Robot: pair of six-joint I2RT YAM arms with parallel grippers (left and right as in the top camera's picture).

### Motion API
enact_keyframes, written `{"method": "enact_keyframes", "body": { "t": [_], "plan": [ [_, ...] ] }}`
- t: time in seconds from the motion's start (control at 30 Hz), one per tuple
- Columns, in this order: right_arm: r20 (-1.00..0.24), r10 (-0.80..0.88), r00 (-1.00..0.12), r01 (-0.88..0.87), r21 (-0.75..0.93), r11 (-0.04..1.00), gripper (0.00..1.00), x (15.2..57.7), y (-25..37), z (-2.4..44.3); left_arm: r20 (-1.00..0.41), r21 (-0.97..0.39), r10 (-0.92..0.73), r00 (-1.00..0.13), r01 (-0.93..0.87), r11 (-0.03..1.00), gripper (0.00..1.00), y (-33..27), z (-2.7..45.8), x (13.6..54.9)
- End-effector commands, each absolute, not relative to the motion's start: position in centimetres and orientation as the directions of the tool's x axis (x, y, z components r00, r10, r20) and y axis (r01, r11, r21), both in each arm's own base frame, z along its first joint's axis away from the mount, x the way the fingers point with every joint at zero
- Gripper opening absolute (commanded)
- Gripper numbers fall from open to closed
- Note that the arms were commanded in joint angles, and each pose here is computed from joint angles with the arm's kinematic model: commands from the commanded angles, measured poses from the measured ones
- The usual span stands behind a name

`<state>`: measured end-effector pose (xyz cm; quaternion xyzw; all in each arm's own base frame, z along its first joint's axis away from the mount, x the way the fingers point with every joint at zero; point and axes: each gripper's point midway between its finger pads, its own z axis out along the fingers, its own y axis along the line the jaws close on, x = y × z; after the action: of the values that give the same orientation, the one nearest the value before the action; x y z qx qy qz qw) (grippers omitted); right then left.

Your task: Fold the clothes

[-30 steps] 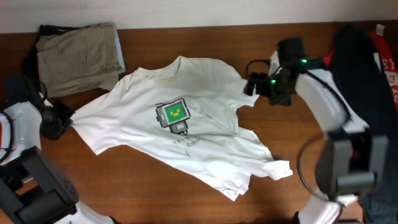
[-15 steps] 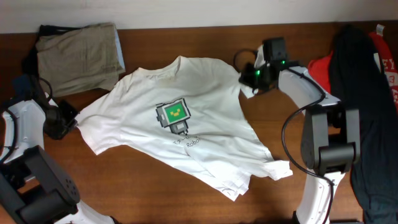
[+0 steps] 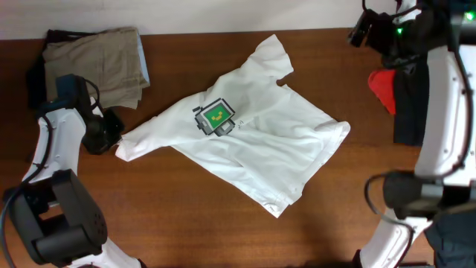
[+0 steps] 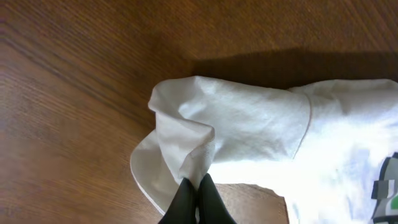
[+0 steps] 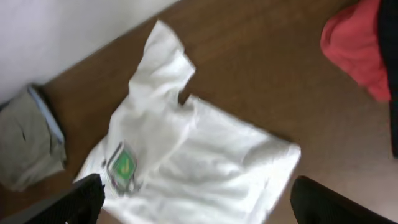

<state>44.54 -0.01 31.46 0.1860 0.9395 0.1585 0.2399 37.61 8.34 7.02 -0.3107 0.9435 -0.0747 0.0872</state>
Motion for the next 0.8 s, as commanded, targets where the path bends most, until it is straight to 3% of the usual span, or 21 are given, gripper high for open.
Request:
{"method": "enact_keyframes", "body": {
  "t": [0.0,0.07,0.13,0.17,0.2,0.27,0.3,0.4,0.47,0.77],
  "plan": [
    [-0.476,0.306,-0.825,0.168,0.31,0.936,0.99,37.2,3.3,37.0,-0.124,-0.173,-0.609,-0.783,-0.587,0.79,0.0,8.7,7.0,37.4],
    [-0.504,0.261,-0.823,0.109,0.311,0.944,0.99,34.4,6.2,38.5,-0.121,-0.117,-0.611,-0.782,-0.6,0.792,0.0,9.4,6.8,36.7],
    [-0.552,0.272,-0.788,0.16,0.243,0.957,0.99,30.8,6.8,39.5,-0.086,-0.074,-0.614,-0.785,-0.609,0.789,0.45,9.6,6.6,35.4],
    [-0.537,0.229,-0.812,0.115,0.237,0.965,0.99,28.9,8.0,39.0,-0.076,-0.068,-0.594,-0.801,-0.59,0.804,0.78,9.7,6.6,35.0],
    [-0.494,0.174,-0.852,0.076,0.212,0.974,0.99,27.2,9.1,37.3,-0.069,-0.066,-0.579,-0.812,-0.575,0.815,0.96,9.9,6.6,34.7],
    [-0.358,0.125,-0.925,0.076,0.149,0.986,0.98,25.8,9.8,32.3,-0.066,-0.062,-0.581,-0.811,-0.578,0.814,0.99,10.8,6.3,34.5],
    [-0.302,0.128,-0.945,0.091,0.133,0.987,0.99,25.8,10.1,30.1,-0.056,-0.06,-0.591,-0.804,-0.588,0.806,0.93,11.2,5.9,34.3],
    [-0.065,0.106,-0.992,0.098,0.119,0.988,0.99,23.4,12.6,21.6,0.014,-0.036,-0.612,-0.791,-0.612,0.79,0.92,11.9,3.7,33.4],
    [0.007,0.121,-0.993,0.121,0.079,0.989,0.99,21.8,13.6,17.3,0.07,-0.017,-0.623,-0.779,-0.625,0.78,0.92,12.2,1.7,32.8],
    [0.0,0.079,-0.997,0.078,0.109,0.991,0.99,20.7,16.9,10.8,-0.018,-0.015,-0.657,-0.753,-0.657,0.753,0.76,15.0,0.3,34.4]
  ]
}}
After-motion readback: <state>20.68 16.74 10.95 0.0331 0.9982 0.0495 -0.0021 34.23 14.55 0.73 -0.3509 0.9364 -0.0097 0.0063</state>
